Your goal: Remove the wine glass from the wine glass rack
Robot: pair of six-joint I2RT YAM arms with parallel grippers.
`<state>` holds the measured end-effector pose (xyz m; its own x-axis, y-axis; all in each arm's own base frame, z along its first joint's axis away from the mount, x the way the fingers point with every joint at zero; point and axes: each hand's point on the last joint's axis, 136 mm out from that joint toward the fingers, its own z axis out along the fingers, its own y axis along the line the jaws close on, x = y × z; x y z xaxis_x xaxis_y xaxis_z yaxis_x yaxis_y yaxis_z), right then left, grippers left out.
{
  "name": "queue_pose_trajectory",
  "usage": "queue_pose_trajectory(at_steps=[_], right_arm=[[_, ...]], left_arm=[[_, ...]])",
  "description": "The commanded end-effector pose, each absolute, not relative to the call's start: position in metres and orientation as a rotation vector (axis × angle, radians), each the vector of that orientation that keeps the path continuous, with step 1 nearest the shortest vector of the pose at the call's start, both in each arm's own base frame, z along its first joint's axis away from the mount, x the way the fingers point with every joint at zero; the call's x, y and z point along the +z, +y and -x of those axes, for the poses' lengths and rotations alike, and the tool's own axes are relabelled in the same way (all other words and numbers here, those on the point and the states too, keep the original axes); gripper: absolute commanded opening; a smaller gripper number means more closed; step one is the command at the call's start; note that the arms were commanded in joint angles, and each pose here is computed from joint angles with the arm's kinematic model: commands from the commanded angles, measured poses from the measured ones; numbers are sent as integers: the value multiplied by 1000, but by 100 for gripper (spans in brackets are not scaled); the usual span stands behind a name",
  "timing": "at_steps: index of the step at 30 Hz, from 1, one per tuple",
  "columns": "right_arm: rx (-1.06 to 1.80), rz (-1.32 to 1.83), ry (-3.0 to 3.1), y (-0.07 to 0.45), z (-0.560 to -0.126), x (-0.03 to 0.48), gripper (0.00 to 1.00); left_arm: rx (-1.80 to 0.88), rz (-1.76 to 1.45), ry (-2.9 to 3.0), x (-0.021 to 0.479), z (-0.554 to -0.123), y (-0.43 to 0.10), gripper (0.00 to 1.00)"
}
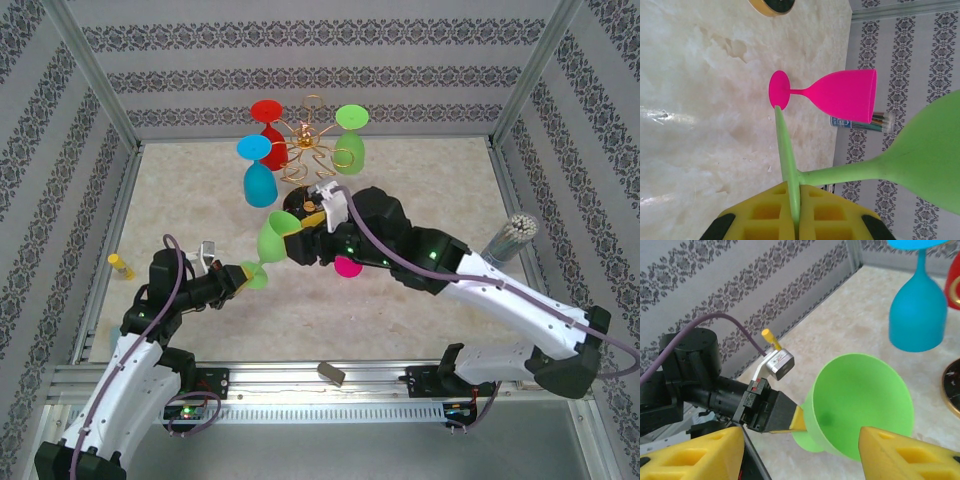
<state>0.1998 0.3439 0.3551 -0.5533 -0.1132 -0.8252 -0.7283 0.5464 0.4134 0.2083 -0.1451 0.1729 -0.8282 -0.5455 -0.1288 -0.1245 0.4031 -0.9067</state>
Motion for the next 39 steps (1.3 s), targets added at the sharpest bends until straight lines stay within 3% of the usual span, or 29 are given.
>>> queue_pose_trajectory(at_steps=[1,11,23,29,36,39], right_arm=[[1097,755,2025,356,-191,357,63],[1093,777,2080,369,-209,339,57],[1098,841,2118,378,-211,328,39],[1108,857,2138,380,-208,325,25],[1117,859,2164,380,-205,316,1],[1118,857,2159,378,-203,317,0]], left_arm=[[-1459,480,2172,192,-214,-150,0],[-1459,478,2180,189,-214,-151,0],[-1439,494,2203,185,-216,-150,0],[-1417,483,2213,190,-215,-149,0],[-1409,472,2221,194,-217,-149,0],[-1403,477,2217,195,-217,-148,0]])
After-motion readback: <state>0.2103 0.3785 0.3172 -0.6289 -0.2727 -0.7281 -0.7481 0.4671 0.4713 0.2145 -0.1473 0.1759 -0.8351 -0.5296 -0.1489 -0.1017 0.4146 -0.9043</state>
